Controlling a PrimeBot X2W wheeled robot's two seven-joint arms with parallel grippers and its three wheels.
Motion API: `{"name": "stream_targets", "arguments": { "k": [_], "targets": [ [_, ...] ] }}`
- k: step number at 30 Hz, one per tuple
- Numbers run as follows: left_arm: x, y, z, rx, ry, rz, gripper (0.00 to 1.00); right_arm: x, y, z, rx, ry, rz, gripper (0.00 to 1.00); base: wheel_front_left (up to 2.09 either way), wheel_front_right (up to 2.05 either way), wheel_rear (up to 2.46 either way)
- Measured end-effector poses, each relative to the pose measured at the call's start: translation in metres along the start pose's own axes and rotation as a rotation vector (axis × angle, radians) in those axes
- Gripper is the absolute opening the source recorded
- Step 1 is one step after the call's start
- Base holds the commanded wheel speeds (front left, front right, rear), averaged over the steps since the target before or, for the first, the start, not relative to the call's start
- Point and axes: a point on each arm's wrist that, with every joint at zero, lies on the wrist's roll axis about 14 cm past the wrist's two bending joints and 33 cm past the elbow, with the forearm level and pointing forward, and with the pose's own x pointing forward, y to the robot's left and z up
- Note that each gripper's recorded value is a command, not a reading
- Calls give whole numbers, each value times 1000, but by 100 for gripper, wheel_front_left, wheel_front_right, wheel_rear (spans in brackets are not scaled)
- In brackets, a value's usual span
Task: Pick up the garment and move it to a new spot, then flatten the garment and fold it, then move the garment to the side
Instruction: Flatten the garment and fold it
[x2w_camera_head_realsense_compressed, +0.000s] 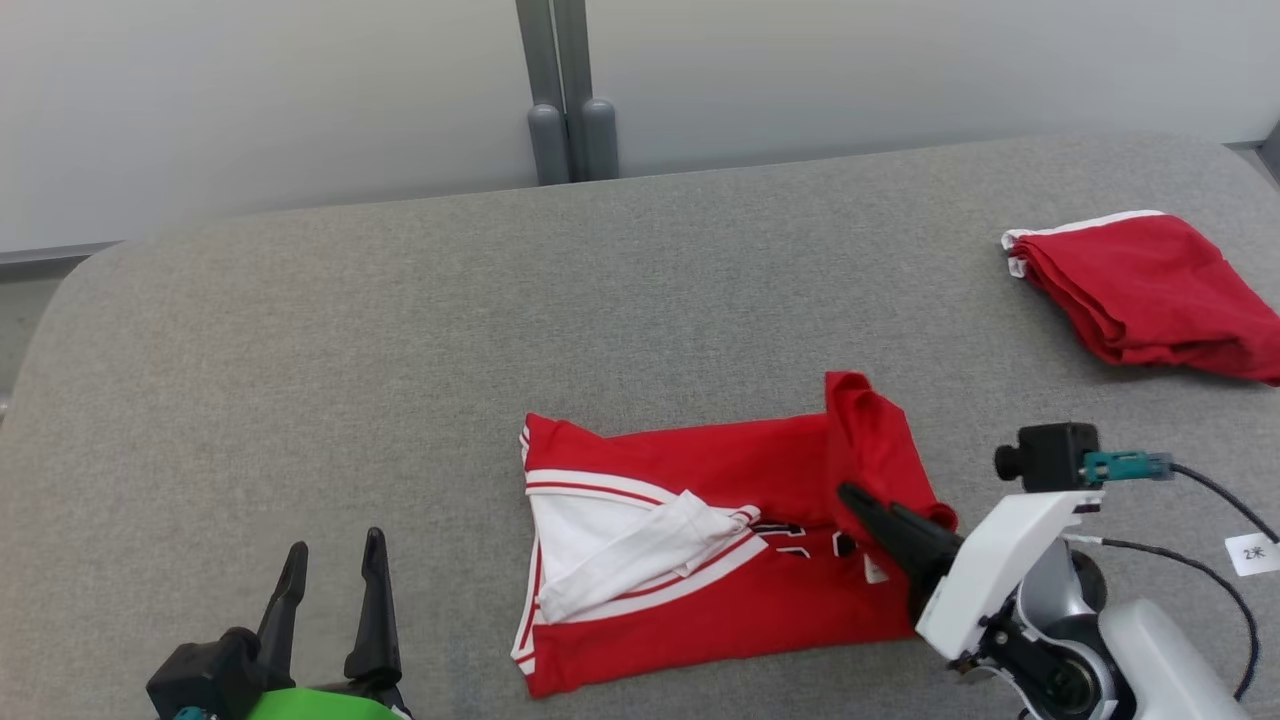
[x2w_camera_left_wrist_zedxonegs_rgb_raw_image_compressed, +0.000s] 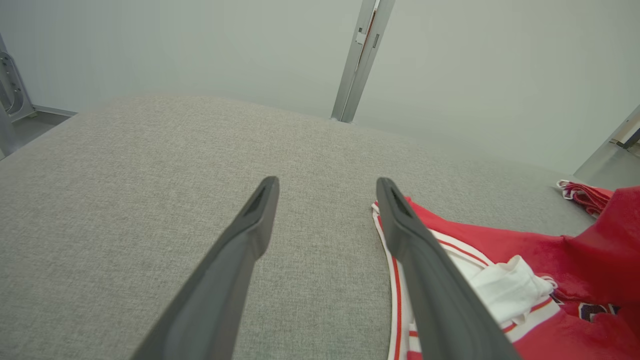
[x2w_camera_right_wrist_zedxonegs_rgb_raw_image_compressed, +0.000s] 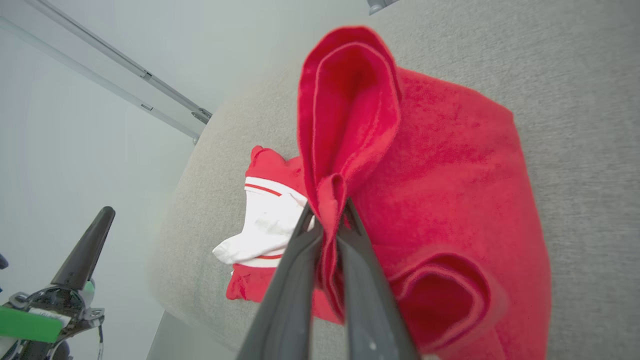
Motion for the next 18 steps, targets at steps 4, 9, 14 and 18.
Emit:
{"name": "stream_targets", "arguments": {
  "k": [4,9,14,18],
  "targets": [
    [-6,8,2,-1,-8,27,100,16,40,-21,47,70,115,0,0,0,0],
    [-13,16,3,-6,-13,55,100,36,80,-37,57,126,220,0,0,0,0],
    [-19,24,5,-10,-23,86,100,52,97,-53,51,171,254,0,0,0,0],
    [-23,30,6,-13,-30,109,100,66,107,-59,39,184,275,0,0,0,0]
  ]
}}
